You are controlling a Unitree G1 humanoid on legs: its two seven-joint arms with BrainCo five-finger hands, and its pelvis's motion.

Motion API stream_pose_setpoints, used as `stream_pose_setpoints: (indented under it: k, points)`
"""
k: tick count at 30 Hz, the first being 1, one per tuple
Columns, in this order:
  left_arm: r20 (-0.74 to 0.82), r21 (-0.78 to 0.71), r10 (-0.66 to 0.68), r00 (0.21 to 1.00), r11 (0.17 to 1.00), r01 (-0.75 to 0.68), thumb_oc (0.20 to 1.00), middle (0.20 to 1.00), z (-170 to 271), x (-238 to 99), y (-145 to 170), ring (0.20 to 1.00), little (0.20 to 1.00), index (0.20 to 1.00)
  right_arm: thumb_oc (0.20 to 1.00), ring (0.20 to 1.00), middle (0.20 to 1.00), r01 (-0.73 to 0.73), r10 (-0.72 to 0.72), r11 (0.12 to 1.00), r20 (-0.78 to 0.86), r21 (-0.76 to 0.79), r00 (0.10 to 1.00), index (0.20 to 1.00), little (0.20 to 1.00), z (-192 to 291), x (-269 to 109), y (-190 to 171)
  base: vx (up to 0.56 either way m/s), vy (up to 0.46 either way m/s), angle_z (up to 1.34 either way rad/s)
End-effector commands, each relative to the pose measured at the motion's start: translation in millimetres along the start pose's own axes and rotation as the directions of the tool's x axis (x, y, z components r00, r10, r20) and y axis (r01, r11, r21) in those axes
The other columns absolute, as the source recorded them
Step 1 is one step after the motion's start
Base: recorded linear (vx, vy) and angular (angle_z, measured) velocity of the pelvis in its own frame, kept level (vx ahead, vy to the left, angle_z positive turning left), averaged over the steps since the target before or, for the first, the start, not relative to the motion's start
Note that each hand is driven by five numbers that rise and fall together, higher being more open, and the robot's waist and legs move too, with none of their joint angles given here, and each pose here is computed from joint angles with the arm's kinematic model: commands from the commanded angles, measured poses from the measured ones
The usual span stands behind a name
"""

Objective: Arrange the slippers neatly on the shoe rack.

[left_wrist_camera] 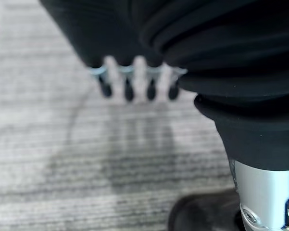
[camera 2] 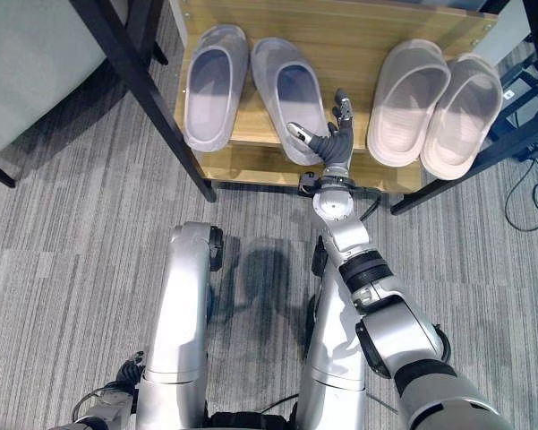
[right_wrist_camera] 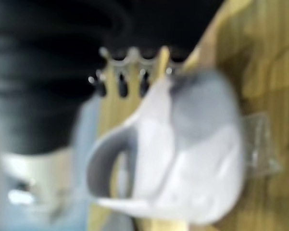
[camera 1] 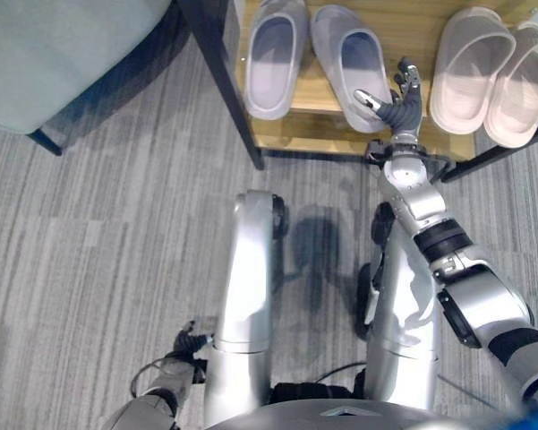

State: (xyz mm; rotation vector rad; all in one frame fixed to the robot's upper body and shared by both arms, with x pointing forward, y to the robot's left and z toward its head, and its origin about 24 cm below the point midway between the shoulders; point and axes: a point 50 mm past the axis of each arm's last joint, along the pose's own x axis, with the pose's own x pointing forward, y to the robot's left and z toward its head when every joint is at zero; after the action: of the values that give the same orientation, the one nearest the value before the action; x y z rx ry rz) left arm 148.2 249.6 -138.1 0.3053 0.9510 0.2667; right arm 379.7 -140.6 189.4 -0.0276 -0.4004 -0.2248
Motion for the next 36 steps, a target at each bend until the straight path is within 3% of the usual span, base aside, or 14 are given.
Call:
stream_pose_setpoints:
  k: [1, 14, 36]
  points:
    - [-0.058, 0.087, -0.022, 0.998, 0.996, 0.027, 1.000, 1.000, -32, -11, -5, 1.000, 1.000, 1.000, 1.000, 1.000, 1.000, -0.063, 0.062, 0.998, 0.165, -0.004, 0.984, 1.000, 1.000, 29, -9, 4, 0.00, 0.000, 0.00]
    - [-0.020, 0.178, -0.024, 1.000, 0.984, 0.028, 1.000, 1.000, -24, -9, -9, 1.000, 1.000, 1.000, 1.000, 1.000, 1.000, -0.183, 0.187, 0.982, 0.197, -0.036, 0.962, 1.000, 1.000, 21, -44, 23, 0.00, 0.000, 0.00]
    - [-0.020, 0.300, -0.053, 0.998, 0.952, 0.057, 1.000, 1.000, -26, -11, -17, 1.000, 1.000, 1.000, 1.000, 1.000, 1.000, -0.264, 0.274, 0.962, 0.316, -0.073, 0.908, 1.000, 1.000, 50, -42, 53, 0.00, 0.000, 0.00]
